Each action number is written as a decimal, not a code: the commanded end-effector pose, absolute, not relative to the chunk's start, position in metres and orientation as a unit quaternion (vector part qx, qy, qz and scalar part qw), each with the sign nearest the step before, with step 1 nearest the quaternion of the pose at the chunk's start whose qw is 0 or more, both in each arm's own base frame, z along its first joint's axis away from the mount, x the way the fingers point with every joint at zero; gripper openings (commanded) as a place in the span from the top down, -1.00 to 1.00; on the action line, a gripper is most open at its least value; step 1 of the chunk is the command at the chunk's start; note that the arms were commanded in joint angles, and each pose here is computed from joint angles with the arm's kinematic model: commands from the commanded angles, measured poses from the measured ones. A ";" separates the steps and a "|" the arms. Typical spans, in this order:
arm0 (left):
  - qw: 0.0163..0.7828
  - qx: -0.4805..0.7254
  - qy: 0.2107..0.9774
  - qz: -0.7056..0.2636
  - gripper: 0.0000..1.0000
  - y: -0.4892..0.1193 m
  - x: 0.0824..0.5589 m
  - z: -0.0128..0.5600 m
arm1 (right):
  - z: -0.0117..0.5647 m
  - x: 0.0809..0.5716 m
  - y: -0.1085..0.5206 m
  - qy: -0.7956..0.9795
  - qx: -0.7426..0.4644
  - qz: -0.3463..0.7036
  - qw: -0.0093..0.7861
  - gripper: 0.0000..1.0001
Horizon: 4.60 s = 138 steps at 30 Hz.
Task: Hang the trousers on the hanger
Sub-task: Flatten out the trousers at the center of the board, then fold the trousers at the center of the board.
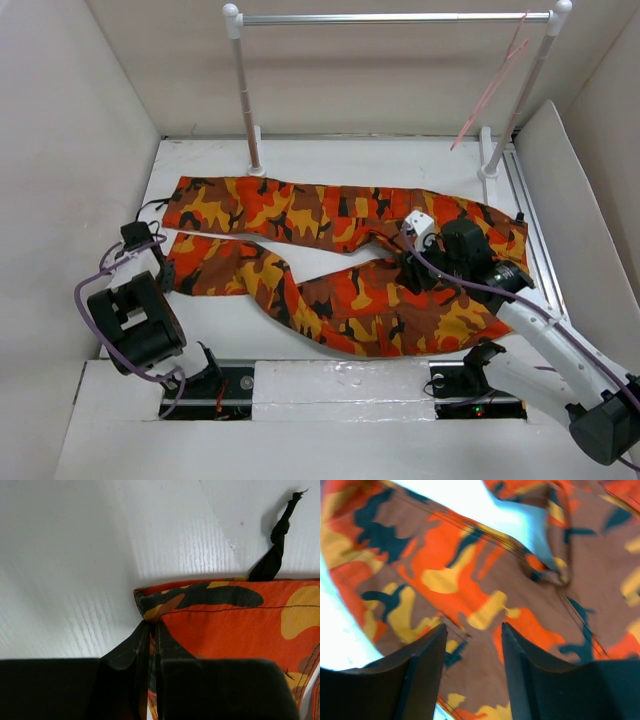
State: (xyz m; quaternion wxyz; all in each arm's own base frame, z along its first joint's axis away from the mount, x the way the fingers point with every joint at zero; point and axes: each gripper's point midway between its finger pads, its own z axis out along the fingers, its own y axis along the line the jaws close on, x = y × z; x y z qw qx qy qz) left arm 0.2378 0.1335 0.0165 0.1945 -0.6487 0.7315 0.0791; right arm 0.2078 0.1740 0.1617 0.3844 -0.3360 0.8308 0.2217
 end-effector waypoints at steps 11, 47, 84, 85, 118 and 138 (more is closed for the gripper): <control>0.304 -0.664 0.655 0.194 1.00 0.207 0.191 0.179 | 0.156 0.227 0.095 0.900 -0.207 0.124 0.364 -0.35; 0.466 -0.314 0.820 -0.108 1.00 -0.013 0.254 0.247 | 0.145 0.360 -0.151 0.892 0.106 0.084 0.431 -0.50; 0.489 -0.337 0.804 -0.011 1.00 0.024 0.269 0.263 | 0.165 0.468 -0.243 0.883 0.177 0.047 0.432 -0.46; 0.492 -0.337 0.803 -0.014 1.00 0.023 0.268 0.265 | 0.166 0.463 -0.235 0.889 0.169 0.040 0.423 -0.50; 0.520 -0.352 0.778 -0.016 1.00 0.033 0.260 0.283 | 0.022 0.219 -0.195 0.813 0.502 0.028 0.293 0.69; 0.523 -0.412 0.740 0.095 1.00 0.077 0.315 0.289 | 0.193 0.268 -0.215 0.861 0.338 -0.132 0.357 1.00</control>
